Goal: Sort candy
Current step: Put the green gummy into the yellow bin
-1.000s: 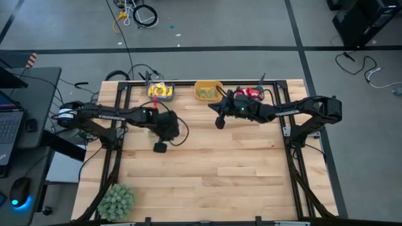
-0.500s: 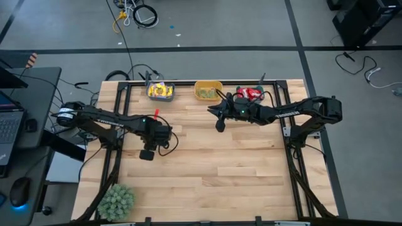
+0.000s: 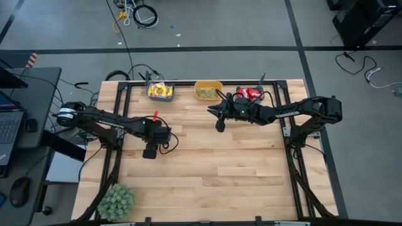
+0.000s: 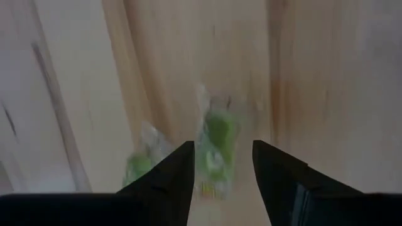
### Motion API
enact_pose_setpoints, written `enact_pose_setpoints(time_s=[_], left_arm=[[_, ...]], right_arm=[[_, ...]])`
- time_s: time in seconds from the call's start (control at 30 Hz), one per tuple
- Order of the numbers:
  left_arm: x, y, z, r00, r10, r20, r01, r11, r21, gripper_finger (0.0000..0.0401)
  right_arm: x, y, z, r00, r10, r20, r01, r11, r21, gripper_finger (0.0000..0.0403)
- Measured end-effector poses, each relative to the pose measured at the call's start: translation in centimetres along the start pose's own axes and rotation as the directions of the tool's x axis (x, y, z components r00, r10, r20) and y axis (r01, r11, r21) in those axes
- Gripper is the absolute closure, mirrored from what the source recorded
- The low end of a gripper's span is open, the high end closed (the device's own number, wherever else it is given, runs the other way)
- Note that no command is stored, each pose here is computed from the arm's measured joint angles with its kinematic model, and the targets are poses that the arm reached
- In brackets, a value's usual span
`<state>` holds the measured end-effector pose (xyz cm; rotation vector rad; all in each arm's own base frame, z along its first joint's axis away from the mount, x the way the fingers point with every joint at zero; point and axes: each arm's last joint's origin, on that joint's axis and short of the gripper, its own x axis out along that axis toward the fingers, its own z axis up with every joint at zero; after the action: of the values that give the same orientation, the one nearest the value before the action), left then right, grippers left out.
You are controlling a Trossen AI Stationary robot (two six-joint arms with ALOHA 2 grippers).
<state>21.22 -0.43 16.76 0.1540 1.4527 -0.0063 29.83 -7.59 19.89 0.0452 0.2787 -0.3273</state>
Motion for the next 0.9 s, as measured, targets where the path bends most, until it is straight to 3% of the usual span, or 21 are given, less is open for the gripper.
enact_pose_setpoints(time_s=[0.13,0.5,0.63,0.9], left_arm=[[0.7,-0.1,0.1,0.998,-0.006,0.059,0.006,1.000,-0.004,0.0238],[1.6,-0.2,-0.6,0.999,-0.008,0.040,0.008,1.000,-0.010,0.0247],[1.6,-0.2,-0.6,0.999,-0.008,0.041,0.008,1.000,-0.010,0.0283],[1.4,0.0,-0.3,0.998,0.006,0.055,-0.004,1.000,-0.026,0.0393]], right_arm=[[0.0,0.0,0.0,1.000,0.000,-0.001,0.000,1.000,0.000,0.0346],[0.0,0.0,0.0,1.000,0.001,-0.001,-0.001,1.000,0.000,0.0343],[0.0,0.0,0.0,1.000,0.001,-0.001,-0.001,1.000,-0.001,0.0343],[0.0,0.0,0.0,1.000,0.001,-0.001,-0.001,1.000,-0.001,0.0343]])
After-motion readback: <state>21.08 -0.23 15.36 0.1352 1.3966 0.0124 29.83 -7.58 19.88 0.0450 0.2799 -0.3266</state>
